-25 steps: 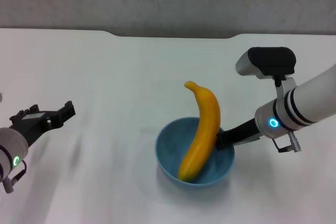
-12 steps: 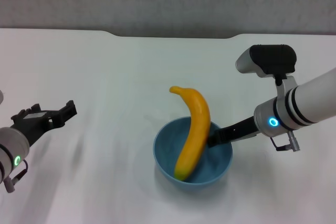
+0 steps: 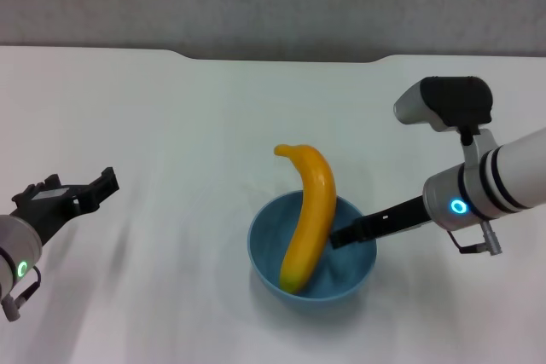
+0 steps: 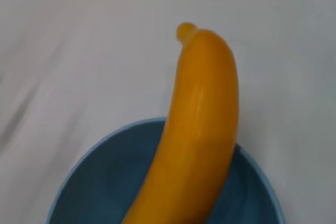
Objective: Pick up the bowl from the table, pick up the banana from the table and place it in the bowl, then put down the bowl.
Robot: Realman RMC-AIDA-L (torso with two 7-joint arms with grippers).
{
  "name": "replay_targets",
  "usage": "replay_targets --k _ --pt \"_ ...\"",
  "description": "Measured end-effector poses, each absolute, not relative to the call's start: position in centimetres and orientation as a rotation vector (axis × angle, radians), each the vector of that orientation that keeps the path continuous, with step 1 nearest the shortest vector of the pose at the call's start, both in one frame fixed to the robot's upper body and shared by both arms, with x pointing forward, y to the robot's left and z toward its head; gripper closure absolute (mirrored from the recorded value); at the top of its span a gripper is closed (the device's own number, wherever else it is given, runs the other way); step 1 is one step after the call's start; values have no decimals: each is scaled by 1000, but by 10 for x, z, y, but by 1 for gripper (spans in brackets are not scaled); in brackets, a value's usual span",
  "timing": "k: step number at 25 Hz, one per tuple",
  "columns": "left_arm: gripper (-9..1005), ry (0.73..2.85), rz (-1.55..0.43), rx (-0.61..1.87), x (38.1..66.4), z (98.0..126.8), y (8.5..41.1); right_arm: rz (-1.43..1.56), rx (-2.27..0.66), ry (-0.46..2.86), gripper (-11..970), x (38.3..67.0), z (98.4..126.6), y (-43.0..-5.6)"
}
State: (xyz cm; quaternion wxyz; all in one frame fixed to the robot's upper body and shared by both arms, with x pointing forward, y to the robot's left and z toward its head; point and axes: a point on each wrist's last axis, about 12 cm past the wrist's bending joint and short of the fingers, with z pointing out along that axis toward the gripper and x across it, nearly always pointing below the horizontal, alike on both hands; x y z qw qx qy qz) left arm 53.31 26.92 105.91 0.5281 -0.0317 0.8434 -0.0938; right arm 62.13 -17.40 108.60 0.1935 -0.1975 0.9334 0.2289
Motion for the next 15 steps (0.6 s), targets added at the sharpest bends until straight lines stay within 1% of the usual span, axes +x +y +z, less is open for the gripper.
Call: replay_targets --k 10,15 --pt "106 1992 -225 -86 529 1060 273 623 -515 2569 361 619 1098 -197" --pt "105 1922 -229 -88 520 1065 277 561 -520 2488 363 616 1109 -209"
